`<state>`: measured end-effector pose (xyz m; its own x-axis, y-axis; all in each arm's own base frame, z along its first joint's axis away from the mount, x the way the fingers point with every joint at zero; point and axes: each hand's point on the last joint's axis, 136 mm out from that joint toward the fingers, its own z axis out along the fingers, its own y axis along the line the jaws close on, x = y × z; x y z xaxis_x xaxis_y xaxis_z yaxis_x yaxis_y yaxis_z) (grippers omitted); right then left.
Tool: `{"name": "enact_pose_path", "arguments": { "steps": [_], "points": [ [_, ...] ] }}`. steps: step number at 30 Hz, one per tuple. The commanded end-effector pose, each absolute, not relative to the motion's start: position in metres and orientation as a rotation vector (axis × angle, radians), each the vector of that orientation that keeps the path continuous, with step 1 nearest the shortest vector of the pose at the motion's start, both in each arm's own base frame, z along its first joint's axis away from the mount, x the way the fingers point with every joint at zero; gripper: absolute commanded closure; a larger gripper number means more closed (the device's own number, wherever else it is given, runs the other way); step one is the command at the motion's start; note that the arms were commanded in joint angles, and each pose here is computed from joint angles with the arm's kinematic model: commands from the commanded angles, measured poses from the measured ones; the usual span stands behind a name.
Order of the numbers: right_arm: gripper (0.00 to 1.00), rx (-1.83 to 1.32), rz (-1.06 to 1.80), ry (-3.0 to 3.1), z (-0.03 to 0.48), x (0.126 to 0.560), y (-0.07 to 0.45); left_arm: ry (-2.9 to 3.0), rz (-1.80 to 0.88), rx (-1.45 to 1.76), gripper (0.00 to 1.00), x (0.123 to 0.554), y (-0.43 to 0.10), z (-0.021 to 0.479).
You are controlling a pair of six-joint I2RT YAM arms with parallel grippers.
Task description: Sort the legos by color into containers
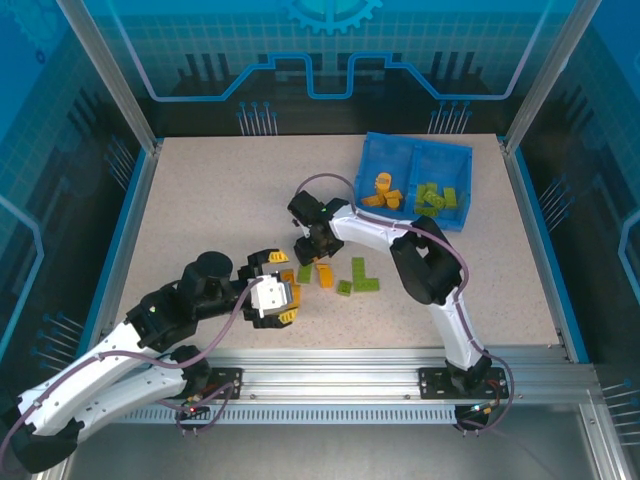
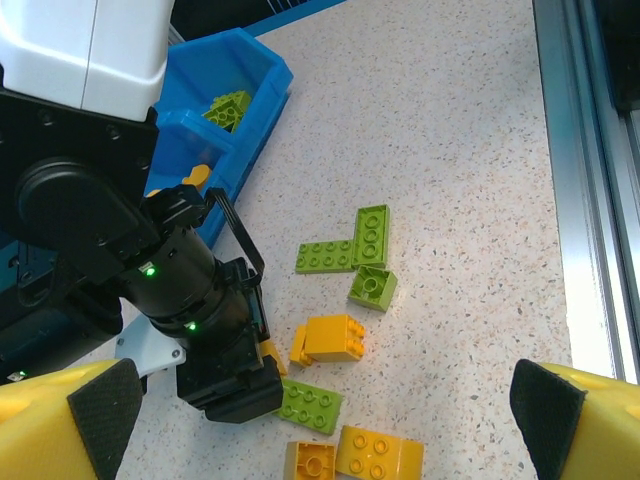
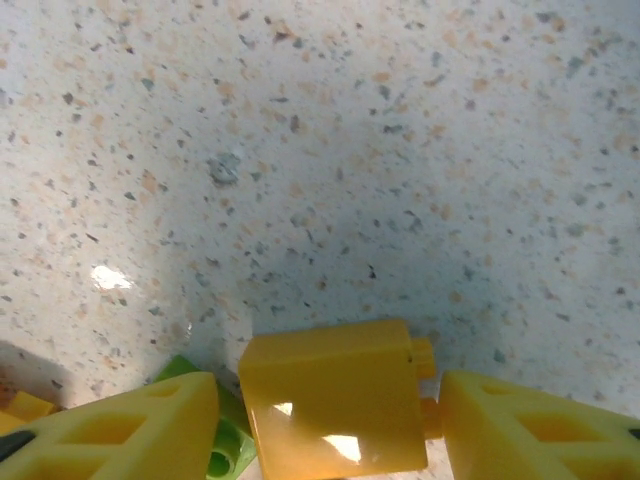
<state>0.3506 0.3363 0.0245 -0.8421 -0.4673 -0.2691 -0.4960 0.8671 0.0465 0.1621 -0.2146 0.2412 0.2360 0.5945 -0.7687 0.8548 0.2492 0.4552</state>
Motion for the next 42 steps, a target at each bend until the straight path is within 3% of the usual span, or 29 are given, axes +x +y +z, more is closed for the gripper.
{"name": "enact_pose_path", "arguments": {
  "steps": [1,4,11,14,16,23,26,35,42],
  "points": [
    [0.45,-0.726,0.101,2.888,-0.007,0.343,0.323,1.425,-0.336,1.468,0.01,0.156,-0.218,0.239],
    [0.5,-0.702,0.077,2.893,-0.006,0.345,0.318,1.428,-0.335,1.469,0.01,0.156,-0.218,0.238],
    [0.51,-0.725,-0.027,2.808,0.023,0.356,0.303,1.427,-0.339,1.47,0.01,0.156,-0.218,0.238],
    [0.38,-0.758,-0.015,2.825,0.018,0.355,0.304,1.427,-0.342,1.469,0.01,0.155,-0.218,0.238],
    [0.37,-0.774,-0.008,2.851,0.009,0.353,0.306,1.427,-0.344,1.469,0.01,0.155,-0.218,0.238],
    [0.54,-0.75,0.032,2.872,0.0,0.357,0.312,1.431,-0.34,1.472,0.01,0.156,-0.218,0.236],
    [0.61,-0.714,0.055,2.813,0.028,0.366,0.311,1.432,-0.337,1.473,0.01,0.156,-0.218,0.235],
    [0.62,-0.441,0.03,2.494,0.159,0.416,0.263,1.468,-0.258,1.391,0.01,0.172,-0.212,0.24],
    [0.61,-0.144,-0.132,2.414,0.181,0.485,0.182,1.502,-0.233,1.323,0.01,0.181,-0.208,0.247]
  ]
}}
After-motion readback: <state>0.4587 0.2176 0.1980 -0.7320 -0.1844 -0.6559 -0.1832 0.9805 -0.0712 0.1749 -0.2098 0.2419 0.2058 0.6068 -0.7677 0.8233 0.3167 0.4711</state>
